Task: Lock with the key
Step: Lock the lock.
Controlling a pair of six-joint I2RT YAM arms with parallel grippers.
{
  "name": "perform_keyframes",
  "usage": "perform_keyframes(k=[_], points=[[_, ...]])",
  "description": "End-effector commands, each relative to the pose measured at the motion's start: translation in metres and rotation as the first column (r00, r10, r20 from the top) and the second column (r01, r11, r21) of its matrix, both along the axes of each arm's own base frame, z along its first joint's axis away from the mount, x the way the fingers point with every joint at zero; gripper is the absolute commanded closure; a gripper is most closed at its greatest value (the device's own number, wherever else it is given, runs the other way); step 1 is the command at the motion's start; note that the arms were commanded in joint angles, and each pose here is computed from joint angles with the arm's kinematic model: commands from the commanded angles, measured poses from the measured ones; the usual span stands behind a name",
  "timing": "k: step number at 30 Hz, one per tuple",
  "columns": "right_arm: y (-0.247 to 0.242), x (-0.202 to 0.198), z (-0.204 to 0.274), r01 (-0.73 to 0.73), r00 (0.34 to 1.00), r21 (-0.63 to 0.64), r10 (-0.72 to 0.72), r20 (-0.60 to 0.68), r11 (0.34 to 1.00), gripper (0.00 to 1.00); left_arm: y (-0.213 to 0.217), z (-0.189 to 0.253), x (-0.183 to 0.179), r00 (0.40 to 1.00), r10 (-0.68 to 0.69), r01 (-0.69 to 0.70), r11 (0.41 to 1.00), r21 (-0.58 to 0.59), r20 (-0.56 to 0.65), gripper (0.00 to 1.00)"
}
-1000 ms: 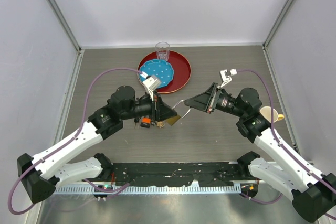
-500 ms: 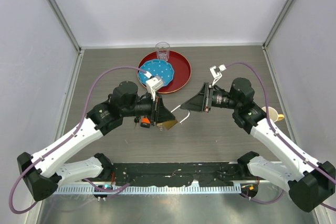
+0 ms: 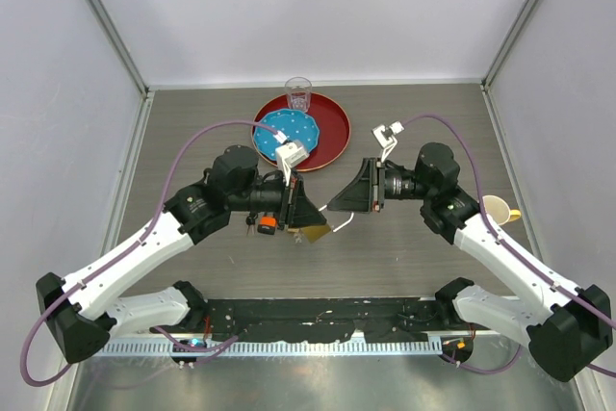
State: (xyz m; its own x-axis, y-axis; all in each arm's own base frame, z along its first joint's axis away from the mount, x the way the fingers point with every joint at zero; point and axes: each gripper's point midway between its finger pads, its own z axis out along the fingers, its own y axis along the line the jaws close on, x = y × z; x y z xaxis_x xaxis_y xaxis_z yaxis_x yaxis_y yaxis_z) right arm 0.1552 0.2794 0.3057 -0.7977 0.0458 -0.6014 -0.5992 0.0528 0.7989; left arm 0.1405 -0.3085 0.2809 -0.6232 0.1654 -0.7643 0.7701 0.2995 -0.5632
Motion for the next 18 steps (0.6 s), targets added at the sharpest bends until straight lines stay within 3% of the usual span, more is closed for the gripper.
perform_keyframes(k=[1, 4, 7, 8, 10, 12, 15, 16, 18], points=[[-0.002, -0.016, 0.003, -0.084, 0.991, -0.014, 0.085, 0.107, 0.996, 0.58, -0.007, 0.055, -0.001, 0.993, -0.034, 0.049, 0.990, -0.135, 0.114, 1.00], [-0.005, -0.020, -0.004, -0.092, 0.989, -0.047, 0.097, 0.109, 0.995, 0.60, -0.008, 0.056, -0.003, 0.993, -0.039, 0.054, 0.989, -0.138, 0.112, 1.00], [-0.005, -0.021, -0.007, -0.100, 0.989, -0.049, 0.104, 0.103, 0.994, 0.70, -0.009, 0.057, -0.003, 0.994, -0.041, 0.056, 0.988, -0.144, 0.105, 1.00], [-0.005, -0.020, -0.008, -0.091, 0.991, -0.052, 0.096, 0.096, 0.995, 0.82, -0.010, 0.056, -0.003, 0.994, -0.046, 0.061, 0.988, -0.145, 0.101, 1.00], [-0.003, -0.018, -0.009, -0.089, 0.992, -0.046, 0.093, 0.088, 0.995, 0.96, -0.010, 0.058, -0.006, 0.994, -0.057, 0.071, 0.985, -0.154, 0.092, 1.00], [-0.002, -0.014, -0.005, -0.062, 0.994, -0.035, 0.065, 0.091, 0.997, 0.98, -0.010, 0.058, -0.004, 0.994, -0.050, 0.064, 0.986, -0.152, 0.092, 1.00], [-0.003, -0.012, 0.000, -0.036, 0.994, -0.032, 0.039, 0.098, 0.999, 0.98, -0.007, 0.058, 0.000, 0.994, -0.013, 0.029, 0.988, -0.152, 0.104, 0.83], [-0.003, -0.009, 0.002, -0.014, 0.995, -0.031, 0.017, 0.101, 0.999, 0.98, -0.006, 0.059, 0.006, 0.993, 0.028, -0.010, 0.988, -0.153, 0.113, 0.63], [-0.003, -0.008, 0.009, 0.008, 0.995, -0.013, -0.007, 0.096, 1.000, 0.98, 0.000, 0.063, 0.013, 0.987, 0.094, -0.072, 0.984, -0.162, 0.132, 0.47]])
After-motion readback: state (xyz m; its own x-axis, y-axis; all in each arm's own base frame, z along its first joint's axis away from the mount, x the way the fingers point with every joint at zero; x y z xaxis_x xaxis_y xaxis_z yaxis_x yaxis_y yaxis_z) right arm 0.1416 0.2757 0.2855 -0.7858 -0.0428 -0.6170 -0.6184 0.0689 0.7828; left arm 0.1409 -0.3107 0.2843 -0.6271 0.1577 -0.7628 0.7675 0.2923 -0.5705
